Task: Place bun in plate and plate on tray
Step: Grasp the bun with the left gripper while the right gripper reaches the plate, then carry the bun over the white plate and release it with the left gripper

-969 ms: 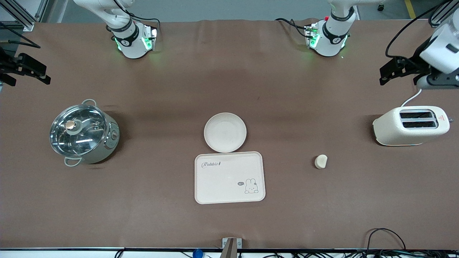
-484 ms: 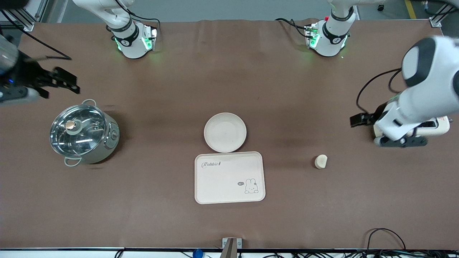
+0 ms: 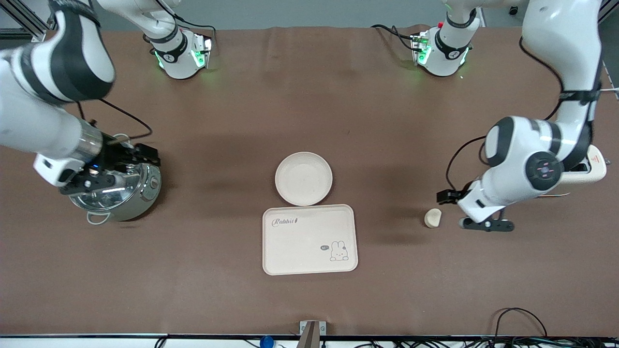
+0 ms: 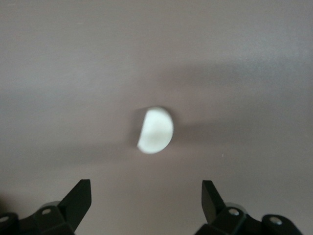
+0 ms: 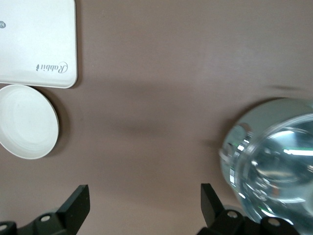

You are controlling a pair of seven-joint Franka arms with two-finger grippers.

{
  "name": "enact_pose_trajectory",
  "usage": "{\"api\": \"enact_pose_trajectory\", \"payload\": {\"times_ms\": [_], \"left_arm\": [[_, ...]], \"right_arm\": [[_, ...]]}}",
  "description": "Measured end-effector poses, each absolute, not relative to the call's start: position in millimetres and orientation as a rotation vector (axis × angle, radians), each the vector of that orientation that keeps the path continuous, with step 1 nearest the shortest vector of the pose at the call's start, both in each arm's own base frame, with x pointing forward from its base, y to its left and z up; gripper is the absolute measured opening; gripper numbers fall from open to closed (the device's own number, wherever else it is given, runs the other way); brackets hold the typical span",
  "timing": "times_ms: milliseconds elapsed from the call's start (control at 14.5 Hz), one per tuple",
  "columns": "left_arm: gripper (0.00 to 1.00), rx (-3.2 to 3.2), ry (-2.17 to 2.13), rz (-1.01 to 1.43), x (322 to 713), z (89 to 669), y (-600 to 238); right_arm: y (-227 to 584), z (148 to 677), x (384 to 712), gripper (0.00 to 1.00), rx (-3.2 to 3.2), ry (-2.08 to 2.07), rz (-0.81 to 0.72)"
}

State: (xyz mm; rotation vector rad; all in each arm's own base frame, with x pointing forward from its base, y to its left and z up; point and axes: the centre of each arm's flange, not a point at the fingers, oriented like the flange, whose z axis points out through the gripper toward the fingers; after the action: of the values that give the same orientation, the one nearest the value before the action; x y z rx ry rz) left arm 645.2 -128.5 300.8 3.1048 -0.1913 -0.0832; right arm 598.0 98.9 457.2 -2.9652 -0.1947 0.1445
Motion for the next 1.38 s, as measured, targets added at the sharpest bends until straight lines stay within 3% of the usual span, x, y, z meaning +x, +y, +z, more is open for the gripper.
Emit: {"api": "enact_pose_trajectory", "payload": {"times_ms": [69,208,761,899,1038,1107,1176,1384], "left_arm": [[0.97,3.114,-0.228,-0.076,644.7,284.9,-135.5],[0.84,3.138,-0.294,-0.056,644.8,258.0,-141.1],[0.8,3.149,-0.361,-0.036,645.3,200.8,-141.2],[0.65,3.143,-0.356,-0.029,645.5,189.1,-139.9],[0.63,3.139,-0.356,-0.028,645.2,184.5,-140.4],[0.48,3.134,-0.357,-0.026,644.6,185.1,-144.3],[0.41,3.125,-0.348,-0.023,643.4,186.8,-152.7],[0.39,3.084,-0.219,-0.009,634.5,198.0,-201.9]], "right_arm": [[105.7,437.3,596.4,1.0,-2.953,-0.187,0.13],[120.4,398.4,587.4,1.0,-2.933,-0.171,0.094],[226.6,280.2,511.3,1.0,-2.828,-0.097,-0.033],[255.1,256.8,497.7,1.0,-2.815,-0.083,-0.044],[275.5,236.4,488.3,1.0,-2.807,-0.056,-0.067],[283.3,227.2,484.1,1.0,-2.803,-0.038,-0.073],[290.2,219.9,480.6,1.0,-2.797,-0.015,-0.075],[307.6,207.1,474.7,0.96,-2.755,0.091,-0.052]]}}
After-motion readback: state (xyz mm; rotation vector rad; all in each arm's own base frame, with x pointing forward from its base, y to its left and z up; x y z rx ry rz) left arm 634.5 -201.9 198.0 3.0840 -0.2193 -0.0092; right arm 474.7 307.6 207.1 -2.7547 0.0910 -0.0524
